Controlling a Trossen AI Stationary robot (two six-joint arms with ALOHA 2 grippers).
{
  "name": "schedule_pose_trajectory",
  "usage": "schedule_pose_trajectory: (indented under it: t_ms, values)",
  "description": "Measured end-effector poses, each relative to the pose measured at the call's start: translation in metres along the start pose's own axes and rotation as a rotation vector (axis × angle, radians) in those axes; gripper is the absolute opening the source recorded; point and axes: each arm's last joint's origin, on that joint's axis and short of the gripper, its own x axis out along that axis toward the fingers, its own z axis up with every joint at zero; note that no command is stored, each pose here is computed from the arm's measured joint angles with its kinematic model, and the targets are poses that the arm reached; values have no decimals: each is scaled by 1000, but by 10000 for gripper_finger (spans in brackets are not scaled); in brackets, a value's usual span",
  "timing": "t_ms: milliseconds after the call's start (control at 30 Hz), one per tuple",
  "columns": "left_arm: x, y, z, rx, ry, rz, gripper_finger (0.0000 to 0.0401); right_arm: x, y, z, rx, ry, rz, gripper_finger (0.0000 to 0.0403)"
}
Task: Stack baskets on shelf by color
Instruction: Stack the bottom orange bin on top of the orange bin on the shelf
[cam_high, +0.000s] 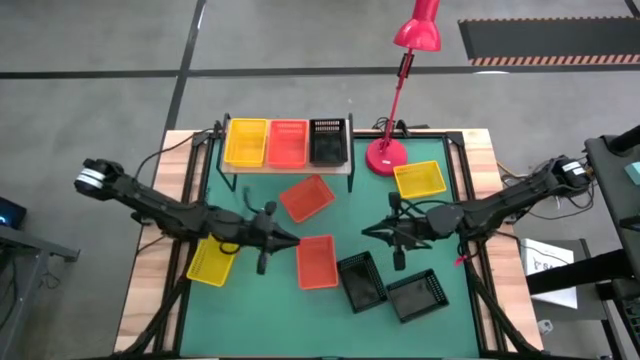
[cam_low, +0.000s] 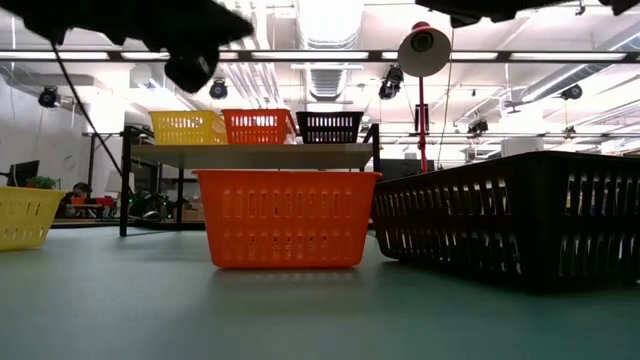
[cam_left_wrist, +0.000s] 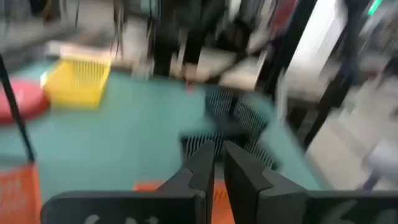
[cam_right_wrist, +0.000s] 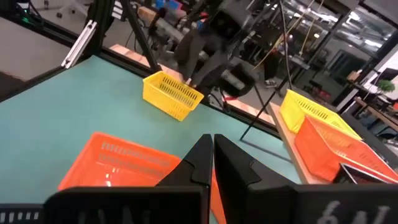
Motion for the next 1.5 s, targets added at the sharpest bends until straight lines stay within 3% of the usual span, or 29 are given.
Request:
schedule_pose_trajectory:
  t_ms: [233, 400, 600, 800, 967, 1267, 1500]
  values:
    - [31, -11, 9, -51, 398, 101, 17, -15, 1, -13, 12, 0, -3, 8]
    - [55, -35, 15, -79, 569, 11, 17, -22, -3, -9, -30, -31, -18, 8]
    - [92, -67, 17, -60, 592, -41, 17, -30, -11, 5, -121, -90, -53, 8]
    - [111, -79, 16, -158, 613, -2, 17, -39, -15, 8, -167, -217, -24, 8]
    - [125, -90, 7, -221, 643, 17, 17, -37, -19, -5, -142, -359, 13, 8]
    - [150, -104, 4, -244, 656, 21, 17, -32, -37, -51, -23, -314, -50, 8]
    - [151, -106, -5, -352, 724, -7, 26, -43, -39, -55, -8, -359, -90, 8]
